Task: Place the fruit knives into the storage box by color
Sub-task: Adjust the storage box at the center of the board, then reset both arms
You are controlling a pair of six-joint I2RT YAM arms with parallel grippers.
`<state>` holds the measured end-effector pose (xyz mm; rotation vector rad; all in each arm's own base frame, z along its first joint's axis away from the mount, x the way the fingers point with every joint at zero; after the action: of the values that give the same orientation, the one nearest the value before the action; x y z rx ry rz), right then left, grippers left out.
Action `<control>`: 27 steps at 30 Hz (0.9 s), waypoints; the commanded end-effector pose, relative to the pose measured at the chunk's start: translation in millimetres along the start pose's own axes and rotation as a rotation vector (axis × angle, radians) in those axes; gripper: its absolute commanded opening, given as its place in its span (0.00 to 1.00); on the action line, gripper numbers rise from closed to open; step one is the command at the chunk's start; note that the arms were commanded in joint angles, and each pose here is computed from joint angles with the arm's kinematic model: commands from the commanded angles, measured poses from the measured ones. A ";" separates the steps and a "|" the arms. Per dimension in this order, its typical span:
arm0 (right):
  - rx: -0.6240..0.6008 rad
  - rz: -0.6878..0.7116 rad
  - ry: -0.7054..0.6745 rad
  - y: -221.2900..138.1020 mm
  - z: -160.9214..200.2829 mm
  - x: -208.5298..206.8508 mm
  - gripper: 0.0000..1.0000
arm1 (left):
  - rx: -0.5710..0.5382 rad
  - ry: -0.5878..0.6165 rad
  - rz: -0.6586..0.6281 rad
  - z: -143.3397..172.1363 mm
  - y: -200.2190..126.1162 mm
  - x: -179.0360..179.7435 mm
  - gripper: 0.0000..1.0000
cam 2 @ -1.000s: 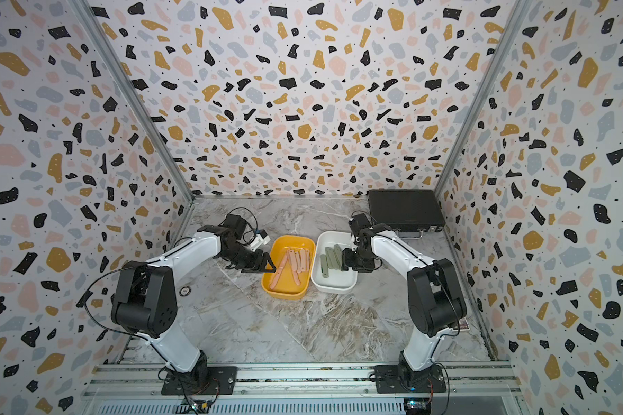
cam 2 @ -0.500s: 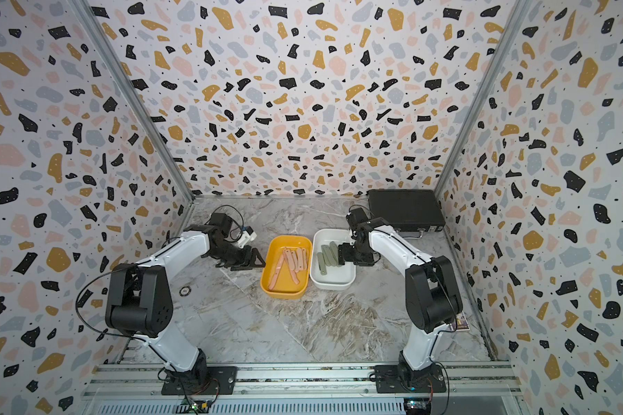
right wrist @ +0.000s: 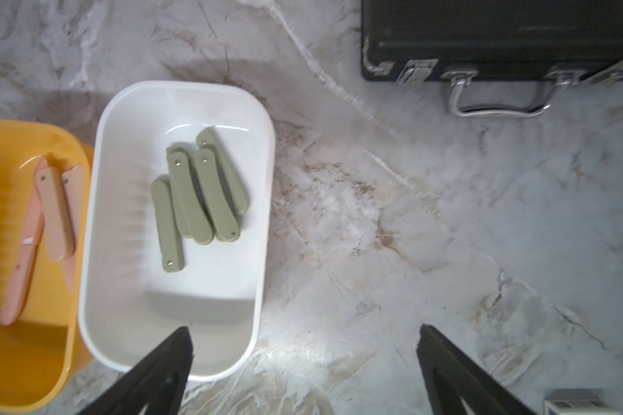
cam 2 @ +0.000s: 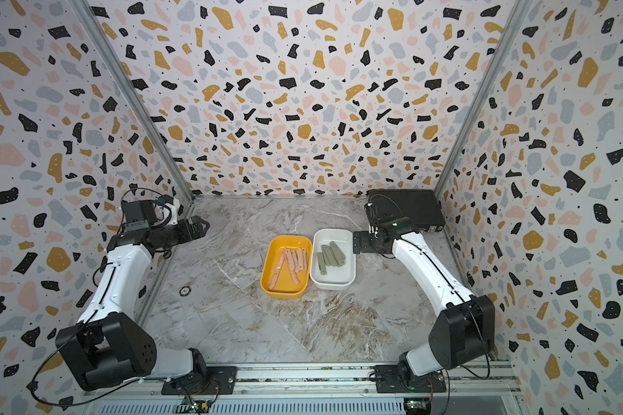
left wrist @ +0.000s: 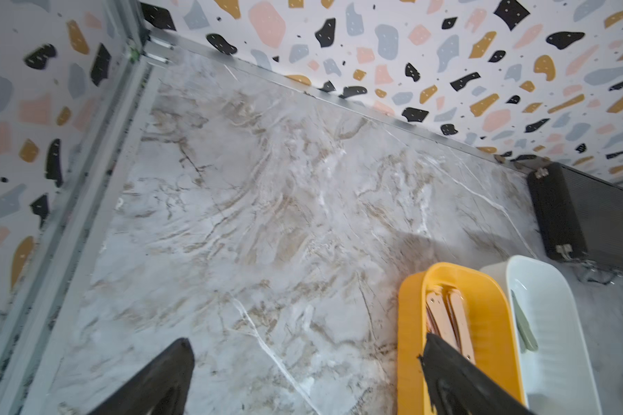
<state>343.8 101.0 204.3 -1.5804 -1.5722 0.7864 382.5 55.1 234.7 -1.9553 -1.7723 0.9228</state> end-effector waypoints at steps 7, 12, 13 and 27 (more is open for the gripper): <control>-0.512 0.180 -0.046 -32.0 -7.0 -59.2 0.94 | -0.136 -0.063 -0.165 55.1 38.2 42.0 0.99; -0.762 0.151 -0.030 -40.0 10.9 -72.3 0.93 | -0.372 0.029 -0.143 85.9 29.9 34.0 0.99; -0.796 0.148 -0.018 -39.6 14.9 -75.0 0.94 | -0.420 0.030 -0.147 89.9 26.2 33.7 0.99; -0.790 0.317 0.006 10.4 36.5 -112.8 0.95 | -0.466 0.154 -0.109 128.1 65.2 19.5 0.99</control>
<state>307.6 0.9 158.0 -2.3505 -1.7698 0.3843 330.4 48.8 56.5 -1.9970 -2.0754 0.6027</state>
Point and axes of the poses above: each gripper's point midway between its finger pads, its own y axis out along the fingers, its own x axis along the line the jaws close on, z = x × y, the point moved 1 cm from there along -y, back along the fingers, and after that the axes turned 6 degrees about y, right-handed, at the moved point
